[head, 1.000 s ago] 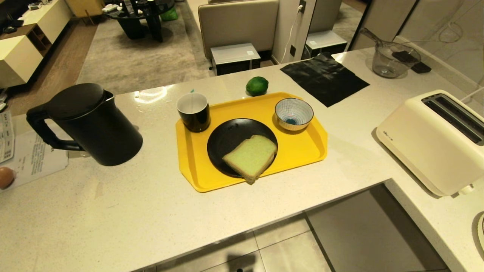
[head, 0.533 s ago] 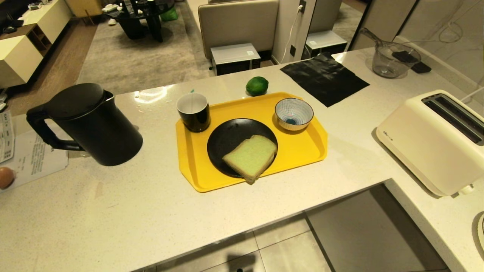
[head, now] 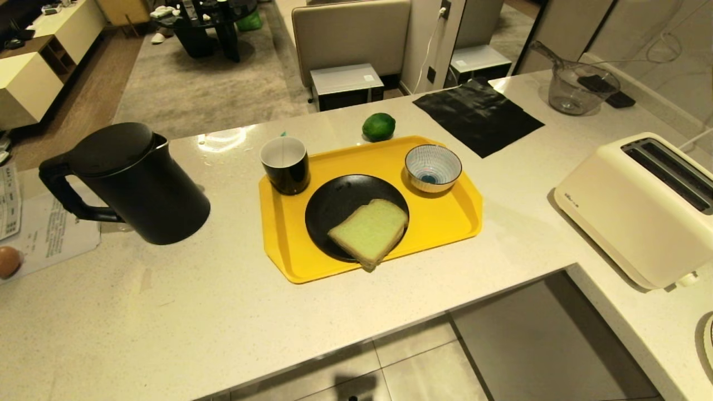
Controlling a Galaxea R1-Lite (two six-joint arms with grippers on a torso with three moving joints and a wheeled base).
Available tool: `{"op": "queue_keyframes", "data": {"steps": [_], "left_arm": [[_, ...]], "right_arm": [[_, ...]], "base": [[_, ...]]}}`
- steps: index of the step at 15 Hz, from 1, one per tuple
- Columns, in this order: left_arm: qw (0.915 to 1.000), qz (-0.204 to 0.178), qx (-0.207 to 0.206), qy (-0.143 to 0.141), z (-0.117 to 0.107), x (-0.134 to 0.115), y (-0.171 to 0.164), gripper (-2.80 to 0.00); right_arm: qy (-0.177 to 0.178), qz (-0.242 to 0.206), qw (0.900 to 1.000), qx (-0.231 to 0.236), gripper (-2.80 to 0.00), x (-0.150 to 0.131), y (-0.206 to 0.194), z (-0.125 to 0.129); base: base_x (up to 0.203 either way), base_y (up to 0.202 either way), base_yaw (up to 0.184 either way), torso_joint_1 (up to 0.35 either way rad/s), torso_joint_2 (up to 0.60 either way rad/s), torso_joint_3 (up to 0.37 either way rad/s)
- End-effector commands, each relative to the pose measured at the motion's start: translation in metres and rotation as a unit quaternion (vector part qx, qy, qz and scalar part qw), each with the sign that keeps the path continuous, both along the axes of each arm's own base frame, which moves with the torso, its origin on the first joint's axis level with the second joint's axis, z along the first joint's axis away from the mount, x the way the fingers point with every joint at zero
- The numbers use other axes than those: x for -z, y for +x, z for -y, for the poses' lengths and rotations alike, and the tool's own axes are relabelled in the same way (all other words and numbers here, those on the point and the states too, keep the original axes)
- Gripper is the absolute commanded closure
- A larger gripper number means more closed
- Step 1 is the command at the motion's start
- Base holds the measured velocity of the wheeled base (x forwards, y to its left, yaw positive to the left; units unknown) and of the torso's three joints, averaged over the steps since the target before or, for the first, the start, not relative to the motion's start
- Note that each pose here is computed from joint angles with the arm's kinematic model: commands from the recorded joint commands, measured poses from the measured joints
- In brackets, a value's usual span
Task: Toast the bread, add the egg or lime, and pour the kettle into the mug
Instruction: Pick up the bread slice
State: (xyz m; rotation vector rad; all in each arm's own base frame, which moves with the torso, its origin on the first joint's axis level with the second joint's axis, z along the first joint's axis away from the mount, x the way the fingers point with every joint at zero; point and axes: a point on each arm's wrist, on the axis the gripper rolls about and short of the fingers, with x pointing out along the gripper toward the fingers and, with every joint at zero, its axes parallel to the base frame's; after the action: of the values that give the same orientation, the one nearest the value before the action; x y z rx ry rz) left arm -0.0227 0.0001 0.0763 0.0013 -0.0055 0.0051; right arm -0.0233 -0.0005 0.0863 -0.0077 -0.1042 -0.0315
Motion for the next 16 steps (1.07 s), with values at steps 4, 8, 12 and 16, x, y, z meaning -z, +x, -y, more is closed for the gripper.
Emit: {"op": "queue_keyframes", "data": {"steps": [4,8,12,16], "left_arm": [[1.0,0.0,-0.001,0.0,0.0,0.0,0.0,0.0],[1.0,0.0,-0.001,0.0,0.0,0.0,0.0,0.0],[1.0,0.0,-0.001,0.0,0.0,0.0,0.0,0.0],[1.0,0.0,0.0,0.0,0.0,0.0,0.0,0.0]], "right_arm": [[0.0,0.024,1.0,0.005,0.0,-0.011,-0.003,0.0],[0.001,0.0,1.0,0.014,0.0,-0.035,-0.016,0.001],[0.029,-0.084,0.995,0.033,0.0,-0.091,0.008,0.001],[0.083,-0.115,0.99,0.024,0.0,-0.17,0.066,0.001]], "base": [[0.0,0.0,0.0,0.0,0.0,0.0],[0.0,0.0,0.0,0.0,0.0,0.0],[0.0,0.0,0.0,0.0,0.0,0.0],[0.0,0.0,0.0,0.0,0.0,0.0]]}}
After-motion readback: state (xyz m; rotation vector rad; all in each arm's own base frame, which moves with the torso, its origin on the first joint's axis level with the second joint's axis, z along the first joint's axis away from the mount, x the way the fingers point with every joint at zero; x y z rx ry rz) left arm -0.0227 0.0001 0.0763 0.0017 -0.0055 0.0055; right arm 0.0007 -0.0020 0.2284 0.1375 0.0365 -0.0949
